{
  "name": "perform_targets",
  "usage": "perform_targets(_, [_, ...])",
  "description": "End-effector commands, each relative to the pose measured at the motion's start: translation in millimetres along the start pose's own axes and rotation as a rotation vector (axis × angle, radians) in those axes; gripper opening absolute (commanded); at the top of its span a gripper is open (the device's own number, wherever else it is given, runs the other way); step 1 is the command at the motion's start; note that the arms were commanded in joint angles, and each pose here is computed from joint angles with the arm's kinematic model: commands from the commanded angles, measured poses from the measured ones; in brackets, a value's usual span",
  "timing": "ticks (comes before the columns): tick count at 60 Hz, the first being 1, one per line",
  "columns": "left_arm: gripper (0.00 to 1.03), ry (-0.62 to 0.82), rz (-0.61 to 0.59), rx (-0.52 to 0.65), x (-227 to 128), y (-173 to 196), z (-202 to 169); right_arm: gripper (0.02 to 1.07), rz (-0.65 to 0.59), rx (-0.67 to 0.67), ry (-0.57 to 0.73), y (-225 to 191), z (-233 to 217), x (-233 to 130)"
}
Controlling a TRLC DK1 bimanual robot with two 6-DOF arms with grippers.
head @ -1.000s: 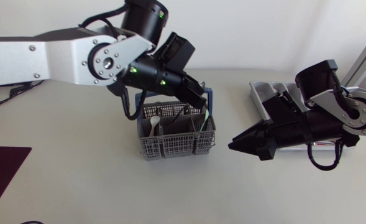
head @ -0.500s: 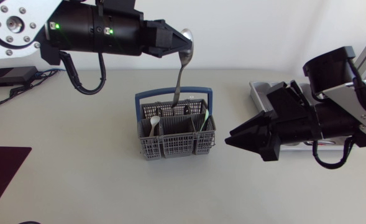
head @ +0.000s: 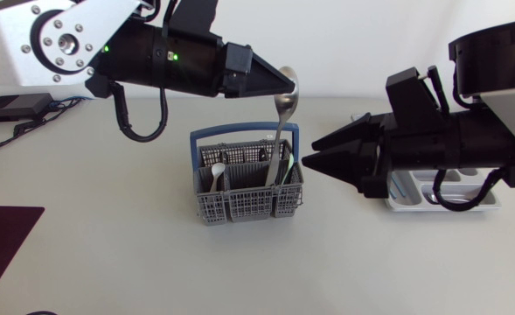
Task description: Sort the cutlery from the basket into the organizer compartments.
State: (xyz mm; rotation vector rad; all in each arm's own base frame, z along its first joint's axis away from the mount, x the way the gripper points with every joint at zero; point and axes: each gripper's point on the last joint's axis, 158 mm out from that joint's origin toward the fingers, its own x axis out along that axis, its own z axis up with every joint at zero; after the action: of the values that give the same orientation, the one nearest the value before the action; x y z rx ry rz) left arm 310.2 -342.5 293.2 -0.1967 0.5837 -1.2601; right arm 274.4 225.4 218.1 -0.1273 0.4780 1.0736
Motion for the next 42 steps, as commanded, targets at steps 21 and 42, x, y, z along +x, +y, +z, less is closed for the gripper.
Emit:
perform_targets(21, [0.04, 0.013, -0.133, -0.045, 5.1, -27.9, 12.1, 0.62, 0.023, -0.029, -0.038, -7.2, 21.9, 24.4])
perform_targets(42, [0.04, 0.022, -0.154, -0.061, 4.8, -26.4, 9.9, 0.36, 0.053, -0.053, -0.044, 2.4, 31.1, 31.9])
